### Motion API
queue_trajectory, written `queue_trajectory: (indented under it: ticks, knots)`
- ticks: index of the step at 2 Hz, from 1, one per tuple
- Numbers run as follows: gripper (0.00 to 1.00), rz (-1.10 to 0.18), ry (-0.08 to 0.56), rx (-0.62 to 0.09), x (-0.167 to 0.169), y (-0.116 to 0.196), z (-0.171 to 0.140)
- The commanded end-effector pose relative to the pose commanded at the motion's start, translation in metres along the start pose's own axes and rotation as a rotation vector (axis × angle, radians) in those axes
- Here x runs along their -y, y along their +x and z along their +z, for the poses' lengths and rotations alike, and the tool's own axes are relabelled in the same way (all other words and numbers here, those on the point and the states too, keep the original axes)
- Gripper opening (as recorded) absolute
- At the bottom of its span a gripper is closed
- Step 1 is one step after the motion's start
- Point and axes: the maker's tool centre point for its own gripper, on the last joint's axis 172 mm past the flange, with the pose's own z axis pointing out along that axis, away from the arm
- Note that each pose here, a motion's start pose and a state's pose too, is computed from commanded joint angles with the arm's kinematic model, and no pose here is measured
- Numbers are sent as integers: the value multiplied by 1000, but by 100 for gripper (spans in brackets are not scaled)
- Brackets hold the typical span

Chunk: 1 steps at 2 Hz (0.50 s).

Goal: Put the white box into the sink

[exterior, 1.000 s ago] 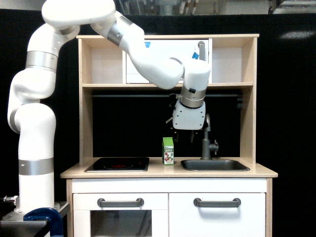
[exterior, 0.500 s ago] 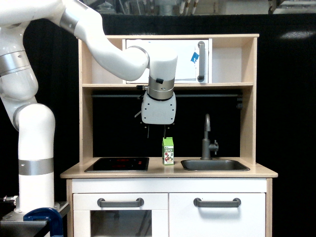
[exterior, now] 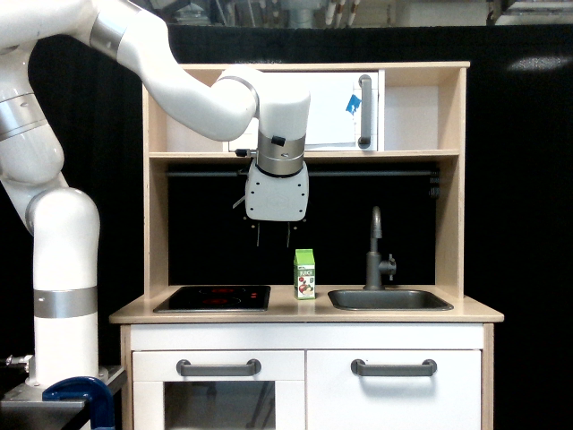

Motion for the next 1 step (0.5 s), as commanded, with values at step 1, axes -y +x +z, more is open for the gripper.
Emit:
queue_trajectory:
  ticks: [1]
  knots:
    - [100,0,0,0,-1,6,2]
